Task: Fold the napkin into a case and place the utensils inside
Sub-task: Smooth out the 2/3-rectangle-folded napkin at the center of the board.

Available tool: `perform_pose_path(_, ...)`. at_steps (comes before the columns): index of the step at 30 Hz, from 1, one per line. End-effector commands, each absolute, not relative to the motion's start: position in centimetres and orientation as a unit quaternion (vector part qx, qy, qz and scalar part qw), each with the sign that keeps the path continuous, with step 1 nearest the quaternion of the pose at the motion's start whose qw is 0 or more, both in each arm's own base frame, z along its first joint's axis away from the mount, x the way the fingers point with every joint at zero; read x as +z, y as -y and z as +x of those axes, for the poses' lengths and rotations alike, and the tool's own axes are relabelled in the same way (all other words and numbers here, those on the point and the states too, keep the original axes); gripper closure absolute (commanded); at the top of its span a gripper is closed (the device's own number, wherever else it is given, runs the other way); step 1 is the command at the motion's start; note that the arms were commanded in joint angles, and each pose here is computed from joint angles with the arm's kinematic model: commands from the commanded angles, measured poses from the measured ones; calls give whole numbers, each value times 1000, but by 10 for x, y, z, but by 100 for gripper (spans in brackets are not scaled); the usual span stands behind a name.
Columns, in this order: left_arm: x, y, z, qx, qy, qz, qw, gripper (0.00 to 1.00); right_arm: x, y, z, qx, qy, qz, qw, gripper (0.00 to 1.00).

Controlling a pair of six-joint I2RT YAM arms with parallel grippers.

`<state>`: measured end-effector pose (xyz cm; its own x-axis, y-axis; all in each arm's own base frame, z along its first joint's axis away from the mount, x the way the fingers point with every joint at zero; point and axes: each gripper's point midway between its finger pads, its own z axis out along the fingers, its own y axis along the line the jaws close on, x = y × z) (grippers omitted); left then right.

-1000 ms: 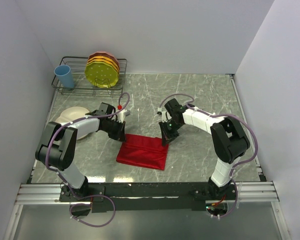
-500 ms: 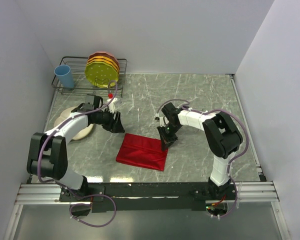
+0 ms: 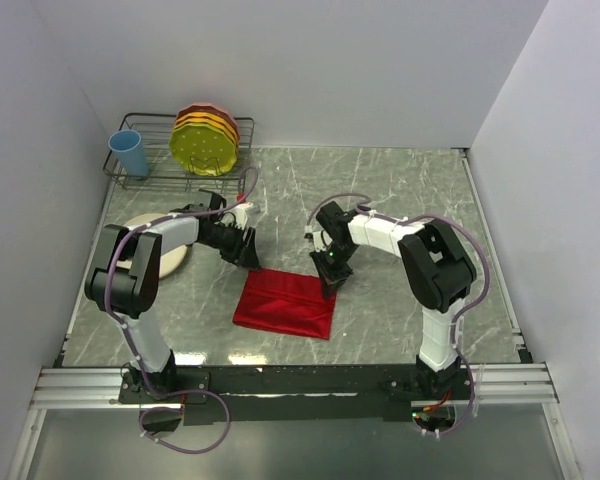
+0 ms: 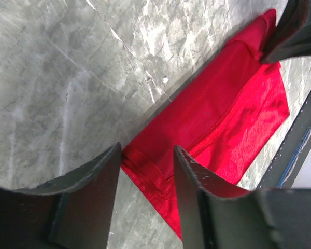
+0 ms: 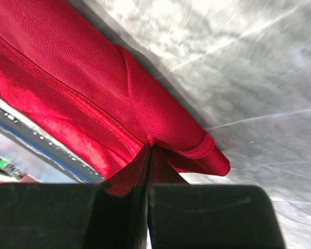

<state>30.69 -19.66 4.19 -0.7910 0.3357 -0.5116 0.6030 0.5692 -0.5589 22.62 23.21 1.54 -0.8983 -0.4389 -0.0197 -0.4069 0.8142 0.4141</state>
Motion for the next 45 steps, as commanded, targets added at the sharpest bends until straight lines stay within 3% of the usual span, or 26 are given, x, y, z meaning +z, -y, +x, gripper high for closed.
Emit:
perform_pose_path(1, 52, 198, 313, -387, -861, 271, 191, 52, -2, -215, 265, -128, 957, 262, -11, 100)
perform_pose_path(8, 47, 178, 308, -384, -877, 230, 177, 65, 0, -218, 289, -112, 944, 308, -31, 100)
perform_pose_path(14, 97, 159, 327, -406, -849, 194, 276, 63, 18, -220, 290, -122, 934, 332, -52, 100)
perform_pose_path(17, 136, 174, 321, -454, -818, 186, 300, 64, 24, -219, 281, -125, 929, 345, -54, 100)
perform_pose_path(22, 152, 219, 311, -511, -801, 148, 275, 67, 18, -220, 272, -126, 920, 366, -55, 100)
perform_pose_path(33, 116, 291, 311, -576, -795, 63, 182, 78, 9, -218, 274, -123, 911, 384, -83, 100)
perform_pose_path(40, 72, 308, 317, -570, -812, 9, 123, 77, 4, -217, 272, -123, 914, 378, -85, 100)
perform_pose_path(45, 19, 286, 300, -521, -850, -8, 75, 73, -2, -214, 267, -121, 918, 370, -75, 100)
